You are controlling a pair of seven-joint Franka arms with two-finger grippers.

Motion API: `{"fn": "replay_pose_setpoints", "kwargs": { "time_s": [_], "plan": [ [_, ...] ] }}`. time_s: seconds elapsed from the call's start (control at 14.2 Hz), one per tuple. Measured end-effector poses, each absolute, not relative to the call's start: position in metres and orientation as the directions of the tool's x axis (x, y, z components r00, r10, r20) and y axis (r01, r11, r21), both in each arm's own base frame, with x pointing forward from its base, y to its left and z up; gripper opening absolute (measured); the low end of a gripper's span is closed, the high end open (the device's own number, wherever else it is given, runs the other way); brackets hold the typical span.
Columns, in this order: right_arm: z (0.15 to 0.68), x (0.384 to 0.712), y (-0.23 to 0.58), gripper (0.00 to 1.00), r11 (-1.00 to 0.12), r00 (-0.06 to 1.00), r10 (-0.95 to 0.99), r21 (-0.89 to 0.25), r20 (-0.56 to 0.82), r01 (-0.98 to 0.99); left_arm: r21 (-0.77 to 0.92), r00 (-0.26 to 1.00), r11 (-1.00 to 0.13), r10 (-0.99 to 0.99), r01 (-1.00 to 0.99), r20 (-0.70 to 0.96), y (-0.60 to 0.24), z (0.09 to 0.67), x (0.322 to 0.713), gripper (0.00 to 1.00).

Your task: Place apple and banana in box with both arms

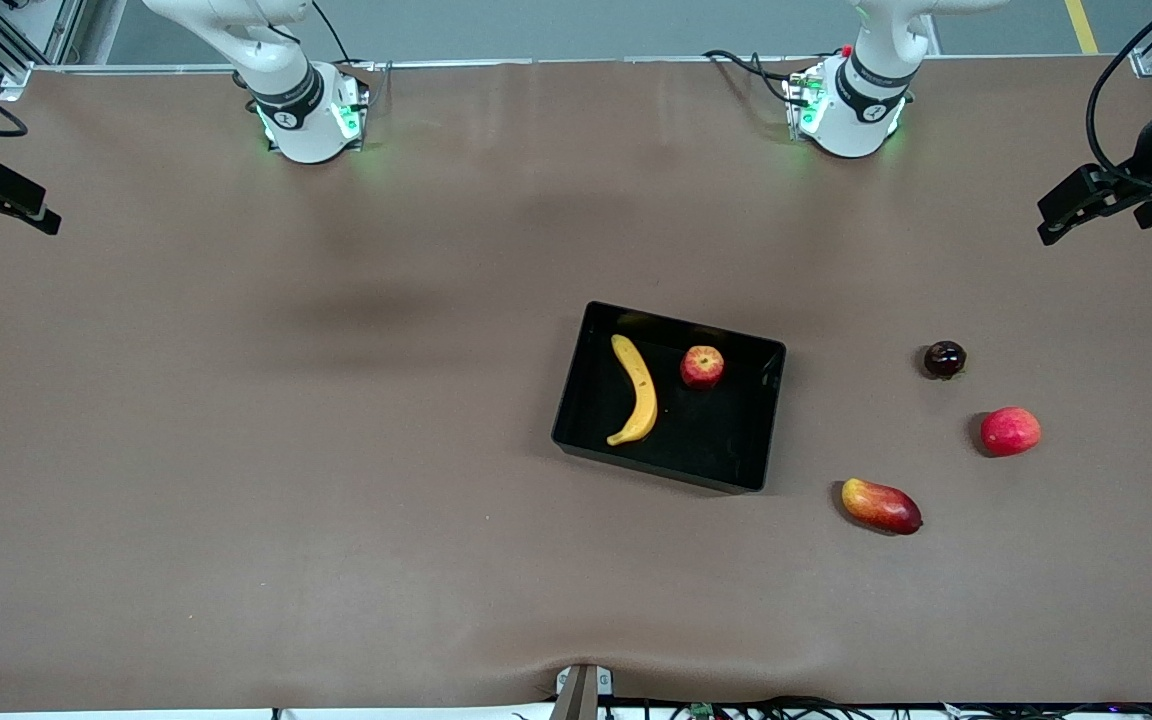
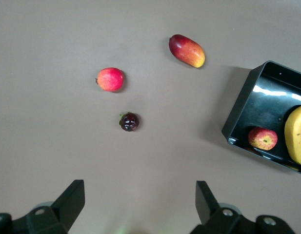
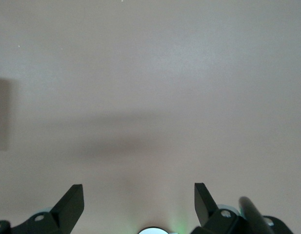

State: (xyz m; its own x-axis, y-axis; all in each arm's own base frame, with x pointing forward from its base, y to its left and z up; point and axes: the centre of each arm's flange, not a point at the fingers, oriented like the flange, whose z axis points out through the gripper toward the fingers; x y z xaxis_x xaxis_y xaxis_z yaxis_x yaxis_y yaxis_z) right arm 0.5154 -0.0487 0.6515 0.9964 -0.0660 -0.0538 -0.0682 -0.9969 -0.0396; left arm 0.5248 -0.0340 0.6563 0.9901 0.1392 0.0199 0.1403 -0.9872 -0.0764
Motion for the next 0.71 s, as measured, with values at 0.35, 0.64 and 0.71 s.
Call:
{"fn": "replay_pose_setpoints", "kwargs": {
  "time_s": [0.35,0.64,0.71],
  "plan": [
    [0.6515,0.5154,-0.0489,1.00,-0.997,0.996,-0.066,-0.040,-0.054,-0.069,-0.075,0.990,-0.987,0.141,0.143,0.024,-0.0327,0.6565,0.5255,1.00],
    [0.6511,0.5155,-0.0490,1.00,-0.997,0.996,-0.066,-0.040,-0.055,-0.069,-0.076,0.990,-0.987,0.140,0.142,0.021,-0.0332,0.6546,0.5268,1.00],
    [0.6509,0.5155,-0.0491,1.00,-0.997,0.996,-0.067,-0.040,-0.055,-0.069,-0.076,0.990,-0.987,0.140,0.141,0.020,-0.0333,0.6534,0.5277,1.00]
  ]
}}
